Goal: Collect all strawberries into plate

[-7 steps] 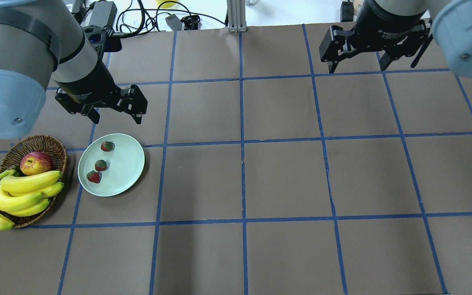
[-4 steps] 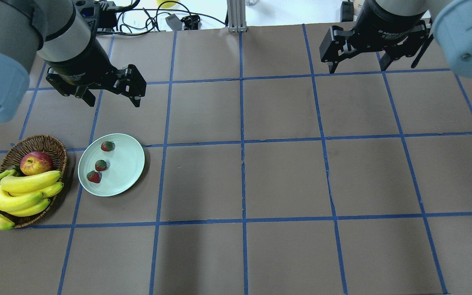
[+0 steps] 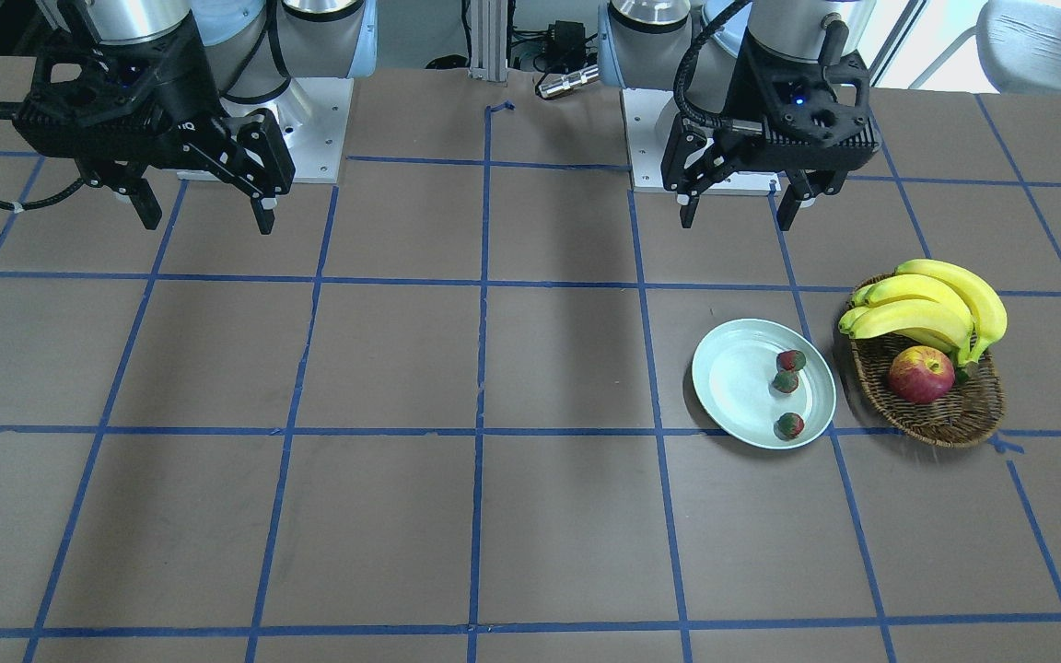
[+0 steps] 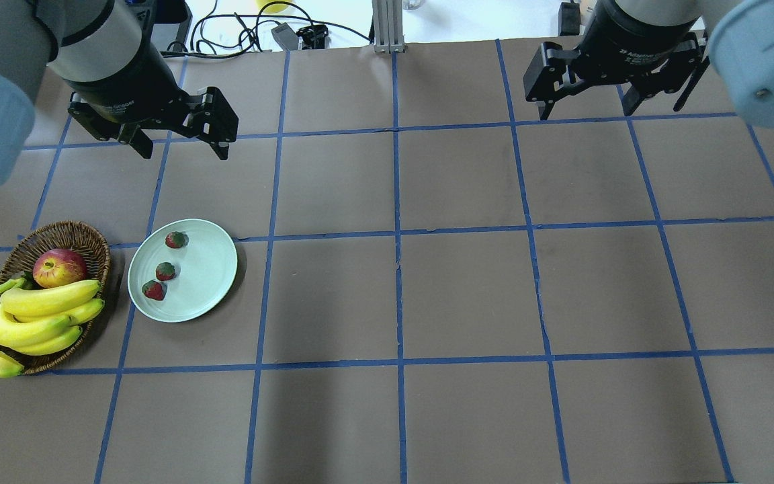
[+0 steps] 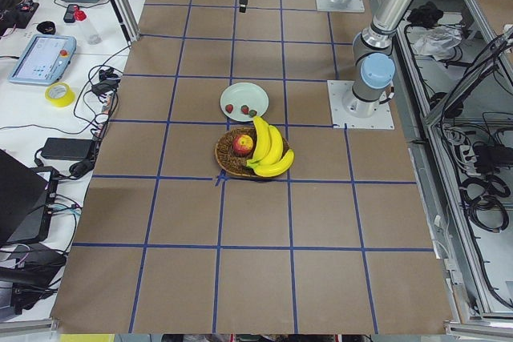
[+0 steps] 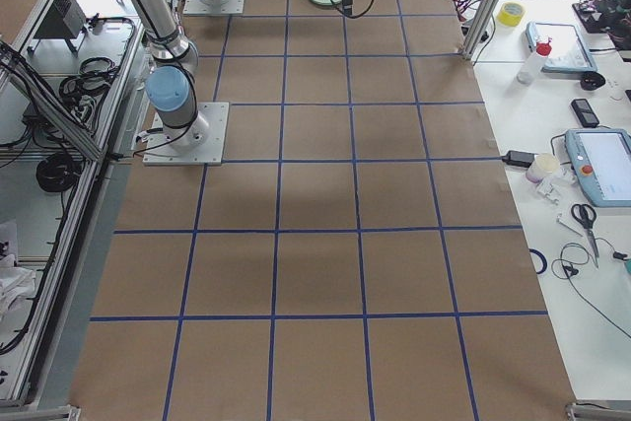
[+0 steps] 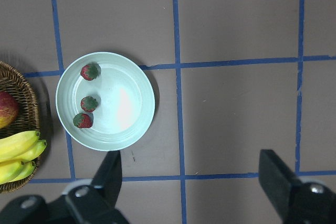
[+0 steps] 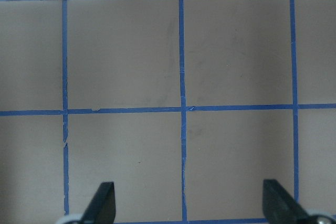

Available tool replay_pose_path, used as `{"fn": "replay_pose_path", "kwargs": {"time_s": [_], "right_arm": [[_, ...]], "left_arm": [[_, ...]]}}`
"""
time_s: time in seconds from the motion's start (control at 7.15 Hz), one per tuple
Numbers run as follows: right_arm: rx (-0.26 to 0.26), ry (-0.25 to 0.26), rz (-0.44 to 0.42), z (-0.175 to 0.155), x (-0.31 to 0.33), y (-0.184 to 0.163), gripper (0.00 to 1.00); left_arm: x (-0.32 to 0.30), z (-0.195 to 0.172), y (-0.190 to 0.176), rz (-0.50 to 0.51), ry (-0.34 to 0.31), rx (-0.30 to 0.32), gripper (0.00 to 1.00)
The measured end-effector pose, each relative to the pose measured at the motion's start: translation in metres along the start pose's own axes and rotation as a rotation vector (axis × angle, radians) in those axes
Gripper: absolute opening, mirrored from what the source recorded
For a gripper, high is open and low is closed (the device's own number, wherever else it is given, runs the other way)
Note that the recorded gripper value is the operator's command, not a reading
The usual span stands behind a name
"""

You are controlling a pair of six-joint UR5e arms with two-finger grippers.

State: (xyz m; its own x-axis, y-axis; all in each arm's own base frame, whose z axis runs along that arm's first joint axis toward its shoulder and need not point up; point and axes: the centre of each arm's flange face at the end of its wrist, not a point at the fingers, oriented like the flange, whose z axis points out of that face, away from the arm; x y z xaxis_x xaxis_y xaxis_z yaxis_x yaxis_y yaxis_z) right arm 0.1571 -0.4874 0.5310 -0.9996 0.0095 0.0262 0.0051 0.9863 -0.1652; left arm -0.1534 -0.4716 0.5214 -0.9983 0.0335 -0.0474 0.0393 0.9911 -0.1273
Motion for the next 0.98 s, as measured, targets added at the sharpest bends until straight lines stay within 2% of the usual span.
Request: {"fn": "replay_pose_path", "kwargs": {"time_s": [0.98], "right_arm": [[-0.005,0.001,0.000,0.000,0.000,0.001,1.00]], "left_arm": [[-0.001,-0.021,-0.005,-0.006,0.001,0.050,0.93]]}}
